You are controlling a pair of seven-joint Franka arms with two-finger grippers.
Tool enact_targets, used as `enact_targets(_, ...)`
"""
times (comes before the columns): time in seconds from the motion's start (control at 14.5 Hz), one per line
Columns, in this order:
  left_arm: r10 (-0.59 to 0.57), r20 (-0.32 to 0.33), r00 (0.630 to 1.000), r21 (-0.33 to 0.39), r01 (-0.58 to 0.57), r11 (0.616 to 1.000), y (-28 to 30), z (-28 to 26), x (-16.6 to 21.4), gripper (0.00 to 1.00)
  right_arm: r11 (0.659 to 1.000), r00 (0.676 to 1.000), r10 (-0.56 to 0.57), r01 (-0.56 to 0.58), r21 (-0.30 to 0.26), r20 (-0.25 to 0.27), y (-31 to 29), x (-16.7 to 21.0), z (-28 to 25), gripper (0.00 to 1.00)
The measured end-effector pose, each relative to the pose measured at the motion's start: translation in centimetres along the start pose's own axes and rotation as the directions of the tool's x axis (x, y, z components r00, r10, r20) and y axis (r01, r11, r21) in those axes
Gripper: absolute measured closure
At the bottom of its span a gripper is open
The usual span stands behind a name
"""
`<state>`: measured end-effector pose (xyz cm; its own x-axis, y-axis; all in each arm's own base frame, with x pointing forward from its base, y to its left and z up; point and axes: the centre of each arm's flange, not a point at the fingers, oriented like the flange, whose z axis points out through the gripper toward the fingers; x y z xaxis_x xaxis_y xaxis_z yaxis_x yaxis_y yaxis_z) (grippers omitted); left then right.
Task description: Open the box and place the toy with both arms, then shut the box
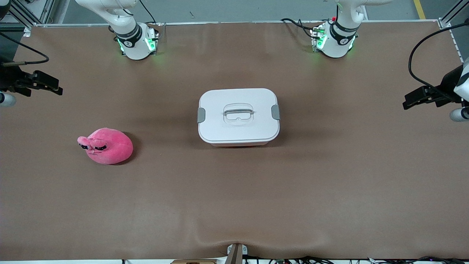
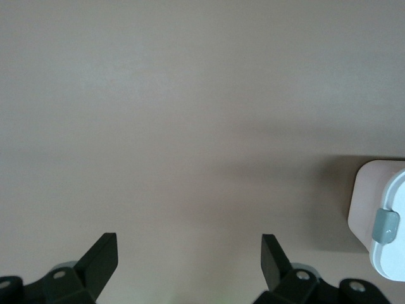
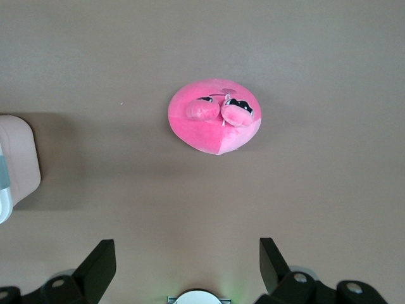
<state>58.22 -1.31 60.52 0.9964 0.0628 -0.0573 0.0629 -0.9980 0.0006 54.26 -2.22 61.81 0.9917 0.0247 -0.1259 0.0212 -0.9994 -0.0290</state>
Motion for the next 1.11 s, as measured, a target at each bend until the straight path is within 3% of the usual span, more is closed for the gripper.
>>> enact_targets(0.62,0.023,-0.027,0.999,-0.002,-0.023,1.0,2.0,4.1,4.5,0.0,1.0,1.0,-0.001,0.001,0.002,0.026,0.1,0.1,1.1,0.0)
enact_targets(1.11,-0.156,-0.038,0.987,-0.01,0.155,0.988,6.8,4.2,4.1,0.0,1.0,0.999,0.0,0.0,0.002,0.032,0.1,0.8,3.7,0.0)
